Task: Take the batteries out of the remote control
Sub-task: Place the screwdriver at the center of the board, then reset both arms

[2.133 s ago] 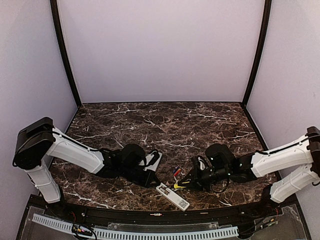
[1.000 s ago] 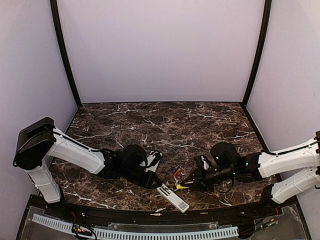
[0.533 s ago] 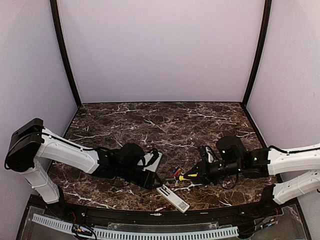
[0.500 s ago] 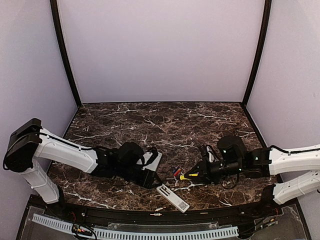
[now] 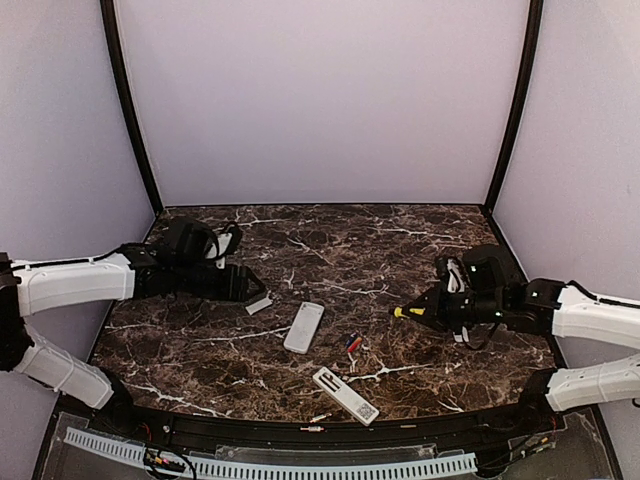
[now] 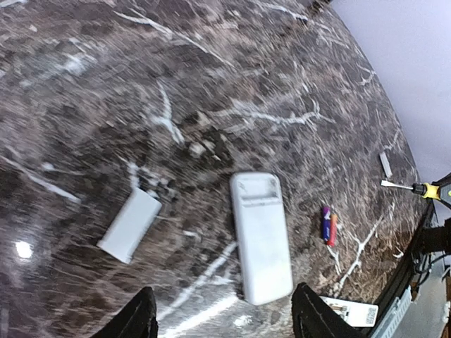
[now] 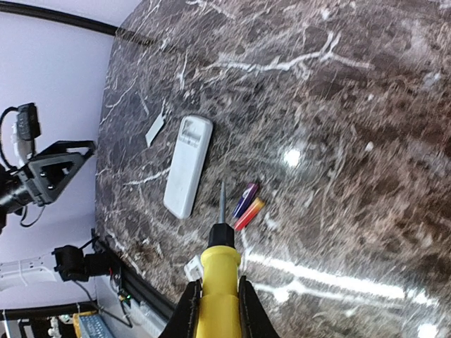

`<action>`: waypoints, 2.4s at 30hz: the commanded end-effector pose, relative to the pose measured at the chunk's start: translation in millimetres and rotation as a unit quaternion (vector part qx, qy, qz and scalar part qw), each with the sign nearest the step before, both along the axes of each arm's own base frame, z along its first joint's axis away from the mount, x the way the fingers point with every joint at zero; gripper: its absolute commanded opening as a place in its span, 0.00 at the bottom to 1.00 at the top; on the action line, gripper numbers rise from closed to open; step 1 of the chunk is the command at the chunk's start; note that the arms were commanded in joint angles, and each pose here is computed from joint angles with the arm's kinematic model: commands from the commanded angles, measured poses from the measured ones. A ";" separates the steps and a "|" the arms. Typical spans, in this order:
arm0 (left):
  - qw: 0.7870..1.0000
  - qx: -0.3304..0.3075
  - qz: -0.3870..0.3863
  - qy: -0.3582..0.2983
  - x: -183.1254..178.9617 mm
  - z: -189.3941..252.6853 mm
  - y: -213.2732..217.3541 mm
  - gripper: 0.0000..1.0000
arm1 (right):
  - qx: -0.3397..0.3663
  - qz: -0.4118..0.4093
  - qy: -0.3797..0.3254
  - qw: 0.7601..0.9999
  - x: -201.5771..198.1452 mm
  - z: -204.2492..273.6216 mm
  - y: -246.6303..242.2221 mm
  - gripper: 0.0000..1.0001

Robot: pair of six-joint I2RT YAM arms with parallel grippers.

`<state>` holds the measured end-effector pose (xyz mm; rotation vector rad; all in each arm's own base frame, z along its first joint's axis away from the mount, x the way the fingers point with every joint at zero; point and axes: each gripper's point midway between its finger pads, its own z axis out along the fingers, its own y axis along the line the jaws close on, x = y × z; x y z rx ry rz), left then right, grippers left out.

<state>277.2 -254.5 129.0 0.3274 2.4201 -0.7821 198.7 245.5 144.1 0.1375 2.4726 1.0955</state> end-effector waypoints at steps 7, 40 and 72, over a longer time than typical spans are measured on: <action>0.992 -0.026 0.100 -0.075 52.7 96.9 127.9 0.69 | 0.011 0.058 -0.078 0.995 82.4 8.4 22.8 0.00; 0.978 0.029 0.164 -0.126 57.5 102.9 169.0 0.69 | -0.037 0.126 -0.019 0.991 117.0 -76.0 61.9 0.19; 0.939 -0.067 0.298 -0.160 70.6 101.4 189.2 0.75 | -0.108 0.075 -0.120 0.984 143.2 -16.4 31.4 0.99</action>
